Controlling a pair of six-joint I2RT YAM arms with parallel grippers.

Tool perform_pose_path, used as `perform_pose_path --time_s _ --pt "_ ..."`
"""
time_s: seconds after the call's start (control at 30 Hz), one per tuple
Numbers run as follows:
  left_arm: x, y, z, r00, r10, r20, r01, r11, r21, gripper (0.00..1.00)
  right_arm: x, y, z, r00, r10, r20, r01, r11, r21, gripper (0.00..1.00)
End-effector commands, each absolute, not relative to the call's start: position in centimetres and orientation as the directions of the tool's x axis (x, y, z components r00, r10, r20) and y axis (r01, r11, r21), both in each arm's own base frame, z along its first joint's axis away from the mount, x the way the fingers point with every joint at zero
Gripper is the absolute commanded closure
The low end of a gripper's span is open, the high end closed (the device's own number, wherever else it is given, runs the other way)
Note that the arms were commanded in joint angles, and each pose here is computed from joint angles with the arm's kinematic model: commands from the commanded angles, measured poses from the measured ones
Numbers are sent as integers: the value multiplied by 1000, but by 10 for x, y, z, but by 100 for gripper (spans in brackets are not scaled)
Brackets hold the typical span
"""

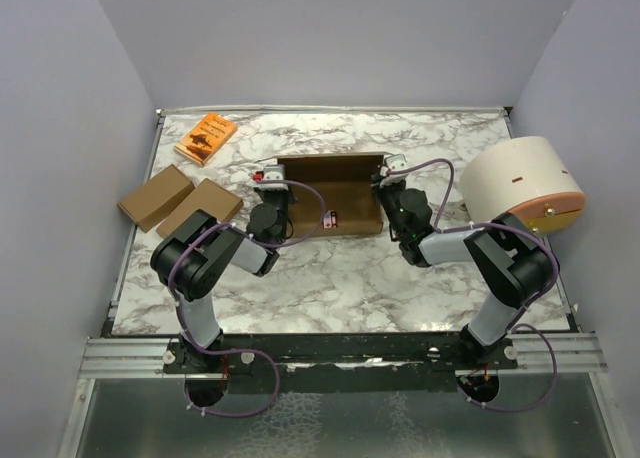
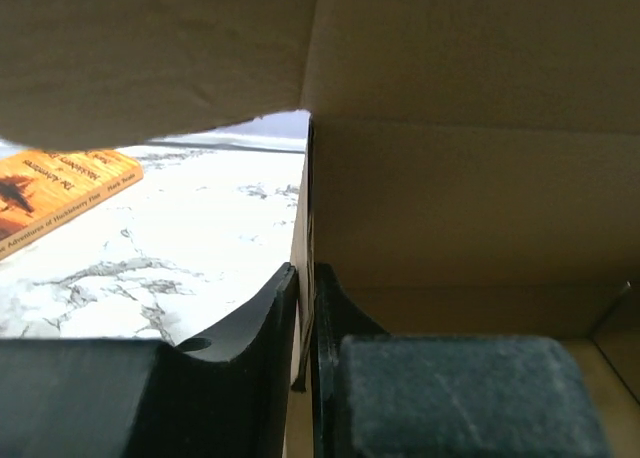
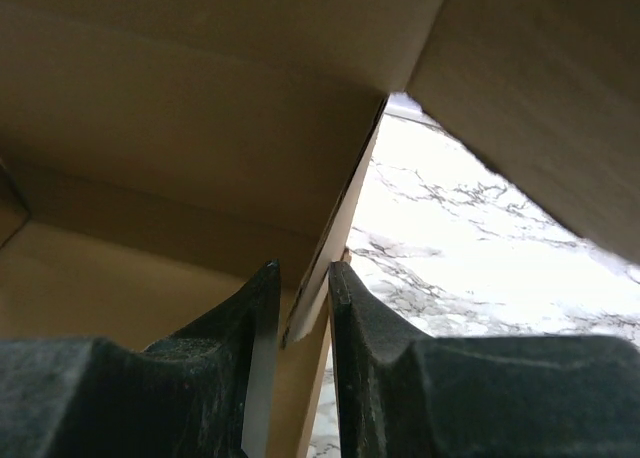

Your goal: Fold the paper box

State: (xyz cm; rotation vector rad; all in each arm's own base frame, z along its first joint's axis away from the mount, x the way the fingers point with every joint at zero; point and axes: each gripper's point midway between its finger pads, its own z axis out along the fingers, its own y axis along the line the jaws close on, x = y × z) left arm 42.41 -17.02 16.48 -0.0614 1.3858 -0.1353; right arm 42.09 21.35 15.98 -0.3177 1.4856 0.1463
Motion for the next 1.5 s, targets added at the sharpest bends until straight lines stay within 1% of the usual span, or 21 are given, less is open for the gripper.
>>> perform_pose_path --time_s 0.0,0.1,0.23,0.27,0.4,0.5,0.57,0.67,0.77,0.8,0.9,1.0,1.07,1.17,1.3,1.33,1.43,1.47 --pt "412 -183 158 133 -155 -979 115 983 -140 86 411 218 154 74 -123 -990 -311 940 -140 74" --pt "407 -181 160 132 -155 -979 124 983 -138 81 410 216 154 76 -128 -989 -304 942 -145 74" --pt "397 -179 158 115 -147 -982 149 980 -129 71 410 216 154 78 -127 -989 -304 942 -145 75" --pt "392 -179 166 124 -155 -980 163 977 -134 68 410 216 154 78 -128 -989 -301 942 -146 75" --pt "374 -179 166 76 -149 -986 218 967 -130 60 411 215 154 77 -128 -989 -293 945 -145 75" --pt "353 -189 165 4 -155 -988 314 938 -146 53 412 215 153 76 -126 -989 -291 946 -143 74" --pt "336 -202 164 -67 -145 -987 411 897 -160 48 412 214 153 73 -124 -990 -288 947 -140 75" --pt "304 -220 166 -182 -116 -976 548 812 -199 47 412 215 151 70 -118 -990 -288 948 -134 75" --pt "275 -226 190 -237 -131 -963 620 742 -254 47 412 215 152 72 -116 -991 -291 948 -132 75" --pt "267 -225 209 -218 -154 -964 642 721 -261 45 412 214 152 74 -115 -991 -291 948 -132 74" --pt "253 -223 257 -180 -195 -964 681 683 -265 37 412 215 152 74 -114 -991 -295 947 -131 74" --pt "256 -222 304 -144 -202 -969 692 680 -244 36 412 215 152 74 -115 -991 -295 946 -132 74" --pt "261 -227 322 -145 -176 -974 707 670 -227 37 412 216 151 72 -116 -991 -298 945 -132 74" --pt "270 -236 342 -152 -152 -977 731 648 -214 37 411 216 150 69 -116 -991 -303 944 -132 74" --pt "297 -231 358 -181 -153 -971 695 679 -236 41 410 216 151 75 -116 -990 -306 943 -134 73" --pt "308 -227 358 -207 -157 -966 679 687 -257 44 410 216 151 75 -118 -990 -307 942 -136 72" --pt "342 -219 345 -341 -185 -921 644 668 -373 59 410 216 152 82 -123 -989 -311 940 -142 70" --pt "352 -219 334 -396 -185 -900 630 658 -413 61 409 217 152 84 -124 -989 -314 939 -144 70"
